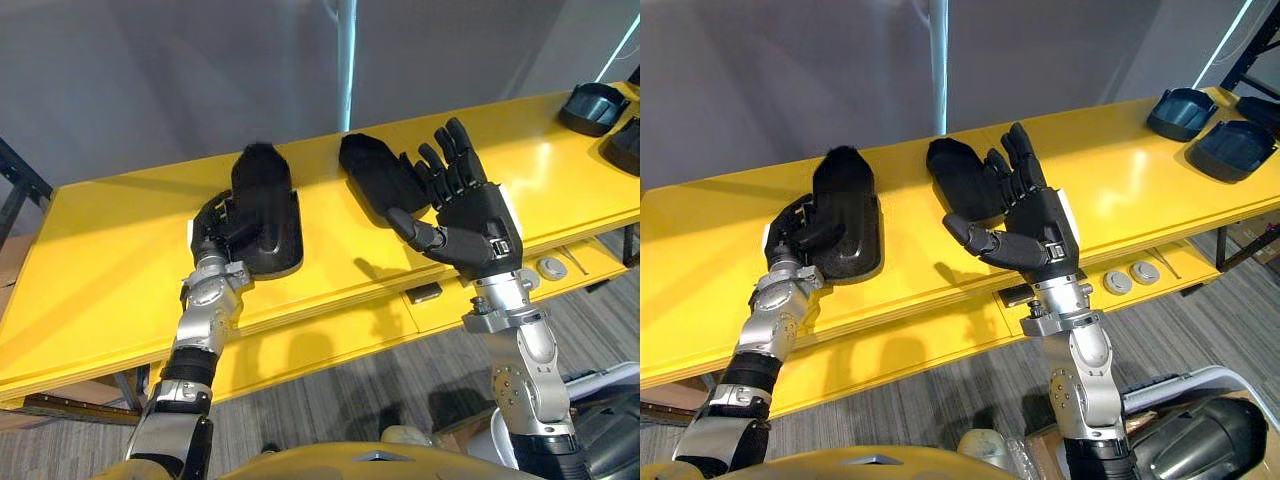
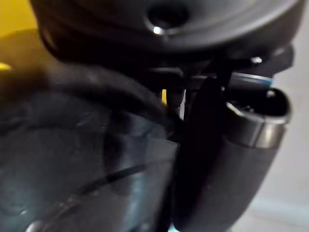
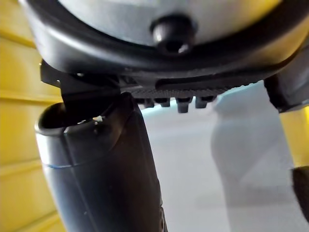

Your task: Walk over and take three plastic housings, then place them on the shelf

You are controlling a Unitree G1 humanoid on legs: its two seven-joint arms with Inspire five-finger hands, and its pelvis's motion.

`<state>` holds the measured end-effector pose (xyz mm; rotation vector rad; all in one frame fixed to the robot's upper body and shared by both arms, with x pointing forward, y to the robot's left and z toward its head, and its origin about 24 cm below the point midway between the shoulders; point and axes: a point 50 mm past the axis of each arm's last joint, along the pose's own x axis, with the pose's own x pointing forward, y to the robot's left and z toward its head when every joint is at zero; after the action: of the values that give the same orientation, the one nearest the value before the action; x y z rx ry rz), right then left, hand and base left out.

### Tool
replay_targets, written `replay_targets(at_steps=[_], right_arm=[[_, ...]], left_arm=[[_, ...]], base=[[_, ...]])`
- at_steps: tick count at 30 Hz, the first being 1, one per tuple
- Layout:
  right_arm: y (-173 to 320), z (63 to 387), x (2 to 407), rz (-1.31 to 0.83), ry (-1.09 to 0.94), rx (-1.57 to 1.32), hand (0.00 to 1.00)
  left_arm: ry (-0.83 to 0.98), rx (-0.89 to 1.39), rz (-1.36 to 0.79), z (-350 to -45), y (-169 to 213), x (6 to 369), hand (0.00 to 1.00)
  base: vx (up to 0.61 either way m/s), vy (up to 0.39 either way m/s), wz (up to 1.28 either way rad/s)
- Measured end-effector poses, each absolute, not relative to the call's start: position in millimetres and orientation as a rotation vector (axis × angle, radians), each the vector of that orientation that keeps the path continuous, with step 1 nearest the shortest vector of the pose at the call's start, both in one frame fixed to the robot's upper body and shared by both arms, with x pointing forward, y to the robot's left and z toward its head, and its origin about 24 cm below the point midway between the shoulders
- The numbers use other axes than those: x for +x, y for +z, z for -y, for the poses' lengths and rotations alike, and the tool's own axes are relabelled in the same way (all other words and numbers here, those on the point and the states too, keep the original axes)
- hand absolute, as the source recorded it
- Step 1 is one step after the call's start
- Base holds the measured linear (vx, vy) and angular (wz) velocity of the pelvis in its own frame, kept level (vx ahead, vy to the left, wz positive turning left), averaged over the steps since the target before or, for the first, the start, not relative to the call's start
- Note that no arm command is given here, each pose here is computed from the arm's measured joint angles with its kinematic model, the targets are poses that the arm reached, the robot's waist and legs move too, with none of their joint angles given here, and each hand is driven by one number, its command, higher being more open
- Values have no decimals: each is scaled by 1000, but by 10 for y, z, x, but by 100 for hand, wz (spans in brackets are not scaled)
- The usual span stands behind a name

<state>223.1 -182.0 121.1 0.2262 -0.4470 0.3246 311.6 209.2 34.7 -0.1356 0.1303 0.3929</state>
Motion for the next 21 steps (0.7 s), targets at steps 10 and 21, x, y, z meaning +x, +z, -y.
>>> replay_targets(at_steps=[10, 21], right_arm=[[1235, 1798, 2249, 459, 333, 256, 100], [1301, 1737, 2265, 525, 310, 291, 100]], left_arm=[[487, -87, -146, -2150, 365, 3182, 100], [558, -169, 91, -2240, 888, 3180, 100]], base=[[-16, -8, -5], [6, 0, -3]])
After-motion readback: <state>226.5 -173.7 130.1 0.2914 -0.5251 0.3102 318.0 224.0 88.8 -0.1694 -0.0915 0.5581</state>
